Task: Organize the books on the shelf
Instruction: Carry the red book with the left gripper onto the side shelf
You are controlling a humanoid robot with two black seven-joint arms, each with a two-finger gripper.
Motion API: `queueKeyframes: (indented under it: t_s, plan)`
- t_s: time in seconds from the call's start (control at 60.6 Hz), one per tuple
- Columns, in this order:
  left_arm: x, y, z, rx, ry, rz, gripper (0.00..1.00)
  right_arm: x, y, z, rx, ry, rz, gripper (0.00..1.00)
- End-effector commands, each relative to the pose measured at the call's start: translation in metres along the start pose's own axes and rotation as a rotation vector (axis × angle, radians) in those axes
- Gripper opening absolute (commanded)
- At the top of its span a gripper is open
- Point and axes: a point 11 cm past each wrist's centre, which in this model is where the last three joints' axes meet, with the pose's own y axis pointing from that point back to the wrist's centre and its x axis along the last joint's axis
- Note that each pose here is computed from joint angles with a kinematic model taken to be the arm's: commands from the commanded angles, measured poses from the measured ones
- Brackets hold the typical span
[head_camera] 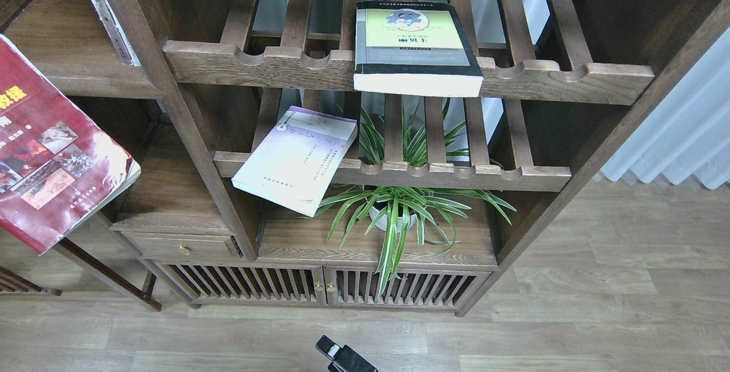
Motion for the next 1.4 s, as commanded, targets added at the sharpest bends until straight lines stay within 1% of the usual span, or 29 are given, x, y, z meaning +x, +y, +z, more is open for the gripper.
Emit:
queueKeyframes:
  t_s: [0.0,0.215,0.594,0.809,0.99,1.172,1.387]
  plan:
    - [0.068,0.023,0.025,0.027,0.054,0.195,0.08,0.0,0.0,-0.01,0.042,-0.009,0.0,0.99]
    - [0.071,0.03,0.005,0.054,0.112,0.208,0.08,0.0,0.0,-0.01,0.042,-0.009,0.0,0.99]
    - [0.07,0.028,0.008,0.06,0.108,0.199,0.08,0.0,0.0,-0.01,0.042,-0.009,0.0,0.99]
    - [0.064,0.023,0.022,0.071,0.081,0.175,0.08,0.0,0.0,-0.01,0.042,-0.009,0.0,0.99]
    - [0.057,0.018,0.045,0.04,0.043,0.152,0.07,0.0,0.0,-0.01,0.04,-0.008,0.0,0.99]
    - [0.045,0.0,0.064,0.046,-0.01,0.102,0.07,0.0,-0.001,-0.01,0.038,-0.004,-0.001,0.99]
    - [0.025,-0.027,0.07,0.084,-0.025,0.016,0.07,0.0,-0.001,-0.01,0.038,-0.004,-0.001,0.99]
